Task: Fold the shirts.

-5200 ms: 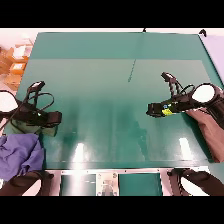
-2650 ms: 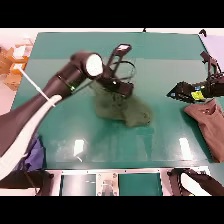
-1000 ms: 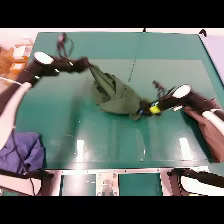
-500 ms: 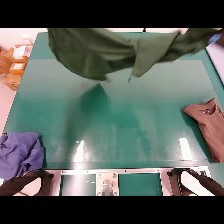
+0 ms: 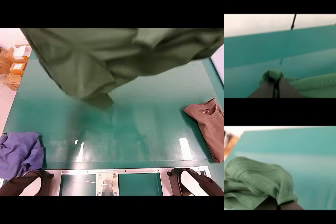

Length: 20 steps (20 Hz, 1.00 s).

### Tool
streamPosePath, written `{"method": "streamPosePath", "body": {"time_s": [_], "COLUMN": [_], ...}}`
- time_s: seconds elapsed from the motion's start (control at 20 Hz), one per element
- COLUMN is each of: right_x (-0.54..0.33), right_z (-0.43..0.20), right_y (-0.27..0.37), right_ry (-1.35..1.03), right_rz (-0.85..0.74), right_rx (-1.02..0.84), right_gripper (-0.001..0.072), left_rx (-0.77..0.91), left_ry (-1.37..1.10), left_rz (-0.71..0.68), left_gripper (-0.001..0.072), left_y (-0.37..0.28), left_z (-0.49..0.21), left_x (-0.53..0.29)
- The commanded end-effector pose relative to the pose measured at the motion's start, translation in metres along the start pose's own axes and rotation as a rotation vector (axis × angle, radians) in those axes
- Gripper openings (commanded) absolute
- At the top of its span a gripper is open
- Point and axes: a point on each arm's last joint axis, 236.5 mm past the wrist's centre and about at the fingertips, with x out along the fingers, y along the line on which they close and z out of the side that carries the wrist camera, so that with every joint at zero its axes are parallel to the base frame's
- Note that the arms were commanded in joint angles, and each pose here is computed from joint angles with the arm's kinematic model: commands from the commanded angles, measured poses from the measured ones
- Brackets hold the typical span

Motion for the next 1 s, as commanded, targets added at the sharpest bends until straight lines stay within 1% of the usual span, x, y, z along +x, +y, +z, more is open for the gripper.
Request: {"method": "streamPosePath", "body": {"time_s": [0.0, 0.15, 0.3, 0.35, 0.45, 0.5, 0.55, 0.6, 0.65, 0.7, 0.8, 0.9, 0.95], "right_x": [0.063, 0.113, 0.136, 0.138, 0.14, 0.14, 0.139, 0.136, 0.13, 0.122, 0.1, 0.096, 0.102], "right_z": [-0.084, -0.191, -0.296, -0.322, -0.347, -0.345, -0.332, -0.312, -0.285, -0.258, -0.221, -0.228, -0.248], "right_y": [-0.035, -0.086, -0.129, -0.137, -0.147, -0.15, -0.156, -0.162, -0.165, -0.165, -0.145, -0.097, -0.074], "right_ry": [0.189, 0.336, 0.423, 0.451, 0.474, 0.475, 0.458, 0.435, 0.405, 0.381, 0.391, 0.447, 0.483], "right_rz": [0.027, -0.026, -0.13, -0.158, -0.192, -0.194, -0.205, -0.213, -0.211, -0.203, -0.149, -0.039, -0.004], "right_rx": [0.155, 0.327, 0.459, 0.494, 0.525, 0.498, 0.465, 0.436, 0.421, 0.432, 0.463, 0.469, 0.48], "right_gripper": [0.0013, 0.0013, 0.0012, 0.0012, 0.0017, 0.0074, 0.0241, 0.0382, 0.0479, 0.0515, 0.0515, 0.0514, 0.0515], "left_rx": [-0.122, -0.285, -0.447, -0.496, -0.565, -0.584, -0.593, -0.593, -0.59, -0.589, -0.587, -0.587, -0.587], "left_ry": [0.248, 0.494, 0.684, 0.731, 0.788, 0.803, 0.813, 0.814, 0.804, 0.79, 0.772, 0.773, 0.773], "left_rz": [-0.068, -0.165, -0.194, -0.195, -0.209, -0.208, -0.201, -0.194, -0.184, -0.175, -0.161, -0.161, -0.162], "left_gripper": [0.0027, 0.0027, 0.0027, 0.0027, 0.0027, 0.0027, 0.0027, 0.0028, 0.0028, 0.0028, 0.0028, 0.0029, 0.0029], "left_y": [0.004, 0.002, -0.004, -0.007, -0.016, -0.018, -0.018, -0.017, -0.014, -0.012, -0.008, -0.008, -0.008], "left_z": [-0.085, -0.209, -0.331, -0.361, -0.4, -0.411, -0.419, -0.422, -0.422, -0.42, -0.418, -0.418, -0.418], "left_x": [0.05, 0.101, 0.114, 0.112, 0.106, 0.103, 0.101, 0.101, 0.103, 0.106, 0.109, 0.109, 0.109]}}
